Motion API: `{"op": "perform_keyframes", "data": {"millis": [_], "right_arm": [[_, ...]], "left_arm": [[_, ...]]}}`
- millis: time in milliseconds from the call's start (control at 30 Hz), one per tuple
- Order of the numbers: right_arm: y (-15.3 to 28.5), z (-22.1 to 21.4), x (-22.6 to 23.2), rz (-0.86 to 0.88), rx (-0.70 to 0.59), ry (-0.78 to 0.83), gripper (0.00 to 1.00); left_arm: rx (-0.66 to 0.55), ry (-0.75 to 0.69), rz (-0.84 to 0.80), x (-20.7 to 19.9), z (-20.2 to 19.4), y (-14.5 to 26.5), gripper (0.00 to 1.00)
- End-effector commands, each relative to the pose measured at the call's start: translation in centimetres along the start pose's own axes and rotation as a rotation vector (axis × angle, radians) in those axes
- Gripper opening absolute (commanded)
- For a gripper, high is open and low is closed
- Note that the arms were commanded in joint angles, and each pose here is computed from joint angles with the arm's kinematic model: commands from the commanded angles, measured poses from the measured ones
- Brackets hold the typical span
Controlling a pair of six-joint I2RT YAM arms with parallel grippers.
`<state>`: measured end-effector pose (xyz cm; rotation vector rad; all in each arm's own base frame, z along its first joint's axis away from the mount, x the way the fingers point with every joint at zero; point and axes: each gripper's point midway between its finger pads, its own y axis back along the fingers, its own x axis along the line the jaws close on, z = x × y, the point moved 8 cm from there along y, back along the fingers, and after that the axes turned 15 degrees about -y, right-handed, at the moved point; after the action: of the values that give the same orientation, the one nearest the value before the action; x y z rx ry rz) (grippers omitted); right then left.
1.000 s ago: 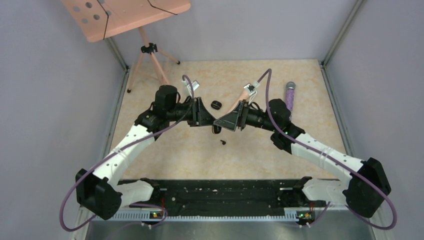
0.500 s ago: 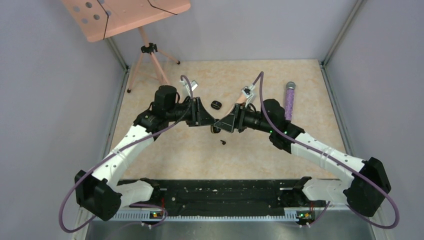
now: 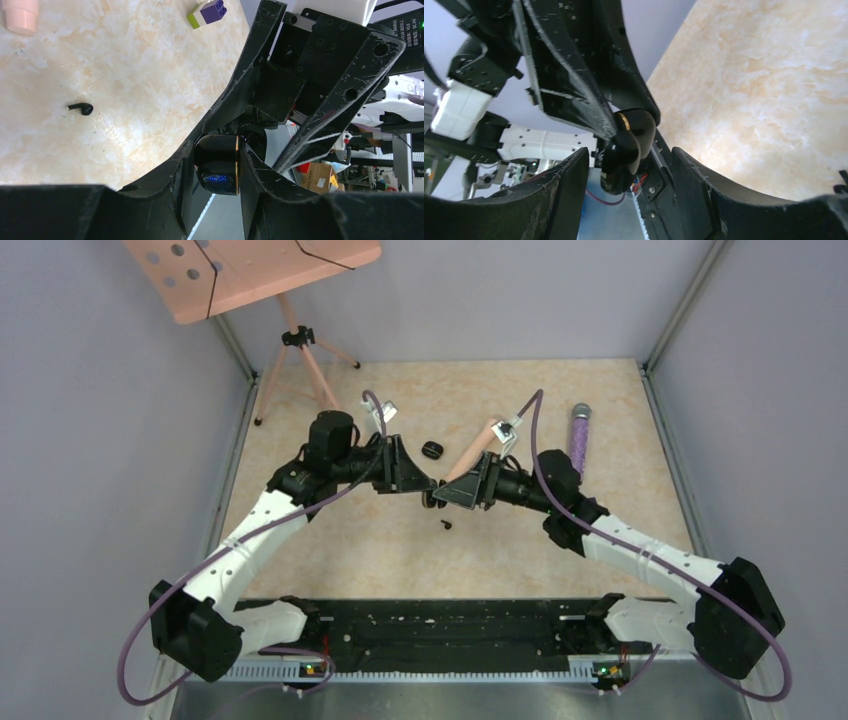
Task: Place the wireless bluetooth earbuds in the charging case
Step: Pass from the left arm to the right
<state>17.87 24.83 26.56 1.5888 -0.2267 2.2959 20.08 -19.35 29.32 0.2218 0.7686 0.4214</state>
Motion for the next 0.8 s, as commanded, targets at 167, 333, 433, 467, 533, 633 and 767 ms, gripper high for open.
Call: {"op": "perform_keyframes", "data": {"millis": [167,333,433,467,533,633,767], "right_arm": [[1.3,0.5,2.0,0.290,-0.015,-0.020,0.69],[1.8,0.1,1.4,0.296,-0.019,-0.024,0.72],[2.1,0.2,1.4,0.332,-0.024,-0.026,0.69],[2.2,0.2,1.2,0.336,-0.024,-0.037,0.67],[2.3,0.2,1.3,0.367,-0.022,-0.041,0.64],[2.3,0.2,1.4,0.387,-0.012,-0.044,0.62],[2.1,0.2,1.3,0.374,-0.005,-0.038,0.61]], "left_arm": [[-0.064,-0.091,-0.080,-1.7,1.8,0.7,0.00],[-0.053,-0.092,-0.121,-1.9,2.0,0.7,0.00],[-0.046,-0.094,-0.146,-2.0,2.0,0.6,0.00],[-0.045,-0.094,-0.150,-2.0,2.0,0.6,0.00],[-0.043,-0.094,-0.157,-2.0,2.0,0.5,0.00],[-0.041,-0.091,-0.155,-1.9,2.0,0.4,0.00],[-0.041,-0.089,-0.154,-1.9,2.0,0.4,0.00]]}}
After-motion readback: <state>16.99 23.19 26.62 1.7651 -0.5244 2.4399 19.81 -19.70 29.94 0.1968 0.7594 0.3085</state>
